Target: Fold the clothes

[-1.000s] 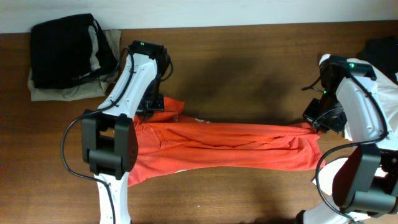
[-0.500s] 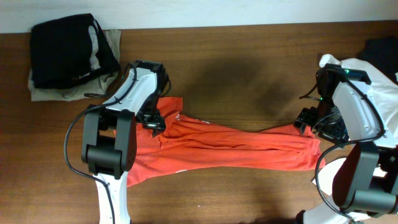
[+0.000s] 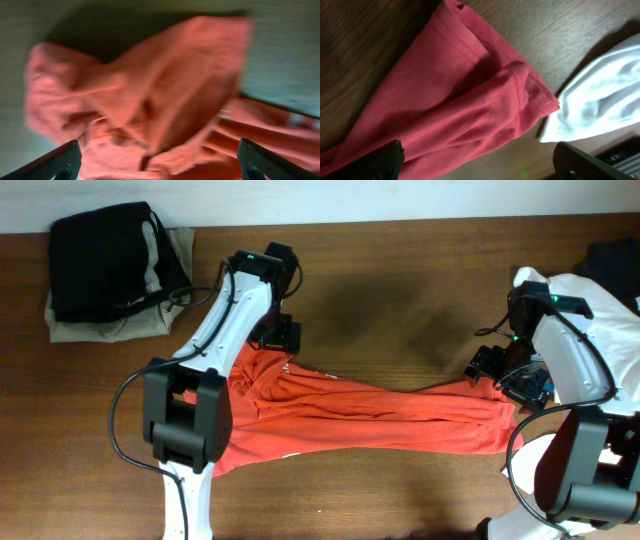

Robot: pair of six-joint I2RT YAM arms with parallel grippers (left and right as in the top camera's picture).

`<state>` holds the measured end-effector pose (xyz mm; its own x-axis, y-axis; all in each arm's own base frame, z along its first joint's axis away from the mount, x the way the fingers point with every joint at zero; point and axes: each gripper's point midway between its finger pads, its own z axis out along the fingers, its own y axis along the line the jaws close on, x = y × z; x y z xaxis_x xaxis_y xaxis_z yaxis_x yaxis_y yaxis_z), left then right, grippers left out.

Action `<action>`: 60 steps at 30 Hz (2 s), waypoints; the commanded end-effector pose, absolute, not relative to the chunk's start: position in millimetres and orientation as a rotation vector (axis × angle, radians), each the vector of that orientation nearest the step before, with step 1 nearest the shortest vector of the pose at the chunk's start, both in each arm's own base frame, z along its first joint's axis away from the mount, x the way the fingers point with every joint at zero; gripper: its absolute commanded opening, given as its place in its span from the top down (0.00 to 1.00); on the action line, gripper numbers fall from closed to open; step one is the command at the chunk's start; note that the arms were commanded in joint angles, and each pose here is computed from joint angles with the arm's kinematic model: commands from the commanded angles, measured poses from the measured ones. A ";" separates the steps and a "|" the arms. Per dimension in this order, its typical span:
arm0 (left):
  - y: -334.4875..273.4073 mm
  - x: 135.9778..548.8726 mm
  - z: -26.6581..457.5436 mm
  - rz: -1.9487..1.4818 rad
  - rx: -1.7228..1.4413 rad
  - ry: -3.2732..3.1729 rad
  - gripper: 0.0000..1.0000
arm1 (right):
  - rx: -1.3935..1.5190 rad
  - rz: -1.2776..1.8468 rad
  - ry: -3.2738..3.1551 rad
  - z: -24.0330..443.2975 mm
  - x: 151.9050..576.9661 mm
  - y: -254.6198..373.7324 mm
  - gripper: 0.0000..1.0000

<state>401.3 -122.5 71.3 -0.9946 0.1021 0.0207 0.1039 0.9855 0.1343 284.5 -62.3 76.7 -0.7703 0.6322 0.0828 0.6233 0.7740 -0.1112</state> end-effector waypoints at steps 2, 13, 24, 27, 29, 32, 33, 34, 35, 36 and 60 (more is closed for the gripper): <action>-150.0 410.2 88.7 -0.070 -0.342 -3.184 0.01 | -1.036 0.082 -2.861 76.9 287.1 -59.7 0.01; -155.0 421.3 81.1 -0.062 -0.514 -3.202 0.01 | -1.045 0.076 -2.885 76.2 293.3 -60.9 0.01; -152.9 423.7 55.6 -0.073 -0.507 -3.214 0.02 | -1.038 0.073 -2.905 75.9 297.4 -61.8 0.01; -151.5 425.7 54.1 -0.083 -0.506 -3.219 0.02 | -1.035 0.073 -2.907 75.9 297.6 -61.8 0.01; -151.2 425.1 51.7 -0.085 -0.506 -3.213 0.09 | -1.035 0.072 -2.907 75.9 297.5 -61.7 0.01; -150.6 423.3 46.5 -0.090 -0.504 -3.197 0.09 | -1.035 0.073 -2.907 75.9 297.6 -61.8 0.01; -150.4 422.2 44.8 -0.092 -0.504 -3.190 0.09 | -1.035 0.073 -2.907 75.9 297.6 -61.8 0.01; -150.0 420.0 41.9 -0.095 -0.504 -3.176 0.09 | -1.036 0.073 -2.907 75.9 297.7 -61.8 0.01; -148.9 417.2 38.4 -0.101 -0.502 -3.158 0.10 | -1.035 0.075 -2.908 75.9 297.6 -62.0 0.01; -147.4 413.3 33.0 -0.108 -0.500 -3.133 0.10 | -1.036 0.082 -2.908 75.9 297.5 -62.8 0.01; -136.4 390.3 15.3 -0.165 -0.489 -3.003 0.92 | -1.036 0.107 -2.910 76.1 296.9 -65.5 0.01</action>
